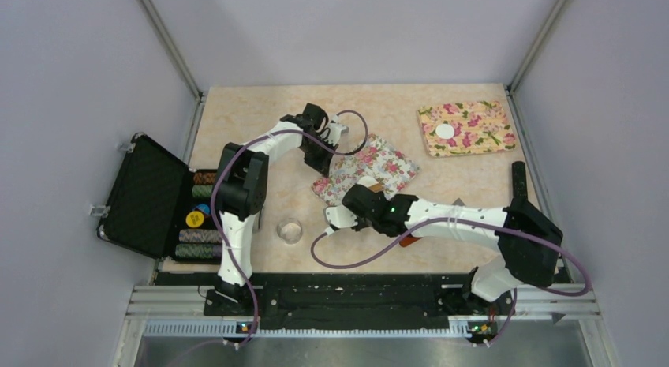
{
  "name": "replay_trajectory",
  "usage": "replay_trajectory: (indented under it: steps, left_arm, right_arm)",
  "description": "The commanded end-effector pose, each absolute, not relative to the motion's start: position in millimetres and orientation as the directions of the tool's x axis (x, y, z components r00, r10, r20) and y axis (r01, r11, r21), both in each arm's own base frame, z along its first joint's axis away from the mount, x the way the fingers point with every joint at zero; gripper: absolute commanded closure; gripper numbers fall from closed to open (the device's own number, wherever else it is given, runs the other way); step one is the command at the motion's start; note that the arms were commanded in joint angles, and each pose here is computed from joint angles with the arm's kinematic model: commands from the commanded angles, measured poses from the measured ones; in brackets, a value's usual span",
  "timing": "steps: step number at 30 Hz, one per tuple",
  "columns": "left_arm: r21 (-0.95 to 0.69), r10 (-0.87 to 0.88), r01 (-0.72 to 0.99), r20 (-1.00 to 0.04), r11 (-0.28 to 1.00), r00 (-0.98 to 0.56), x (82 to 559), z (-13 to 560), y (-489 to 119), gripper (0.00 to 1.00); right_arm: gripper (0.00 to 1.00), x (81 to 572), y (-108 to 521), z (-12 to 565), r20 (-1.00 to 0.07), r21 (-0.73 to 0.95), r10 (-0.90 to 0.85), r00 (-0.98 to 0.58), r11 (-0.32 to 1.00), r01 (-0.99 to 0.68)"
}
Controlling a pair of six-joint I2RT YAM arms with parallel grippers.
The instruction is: Roll out the dumpling wrappers from the dough
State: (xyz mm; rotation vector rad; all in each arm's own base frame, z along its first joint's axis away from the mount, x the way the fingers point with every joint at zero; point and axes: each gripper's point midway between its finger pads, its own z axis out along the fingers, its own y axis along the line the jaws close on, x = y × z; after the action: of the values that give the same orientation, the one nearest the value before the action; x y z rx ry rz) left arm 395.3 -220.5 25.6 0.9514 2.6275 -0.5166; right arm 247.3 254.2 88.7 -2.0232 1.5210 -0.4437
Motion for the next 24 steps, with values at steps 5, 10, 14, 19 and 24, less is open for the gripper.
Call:
replay_trajectory:
  steps: [5, 10, 14, 19, 24]
  left_arm:
    - [-0.186, 0.572, 0.662, -0.370, 0.726, -0.732, 400, 13, -213, 1.00]
    - [-0.185, 0.572, 0.662, -0.371, 0.726, -0.731, 400, 13, -213, 1.00]
    - [-0.185, 0.572, 0.661, -0.370, 0.727, -0.732, 400, 13, -213, 1.00]
    - [-0.184, 0.573, 0.662, -0.371, 0.726, -0.731, 400, 13, -213, 1.00]
    - [-0.185, 0.572, 0.661, -0.370, 0.727, -0.732, 400, 13, -213, 1.00]
  right_arm:
    - [1.00, 133, 180, 7, 0.045, -0.042, -0.950, 0.309, -0.311, -0.950]
    - [1.00, 132, 179, 10, 0.043, -0.037, -0.952, 0.304, -0.305, -0.951]
    - [1.00, 131, 180, 15, 0.035, -0.038, -0.952, 0.303, -0.304, -0.952]
    - [1.00, 133, 185, 24, 0.017, -0.057, -0.954, 0.299, -0.300, -0.952]
    - [1.00, 148, 199, 45, -0.021, -0.144, -0.955, 0.295, -0.289, -0.946]
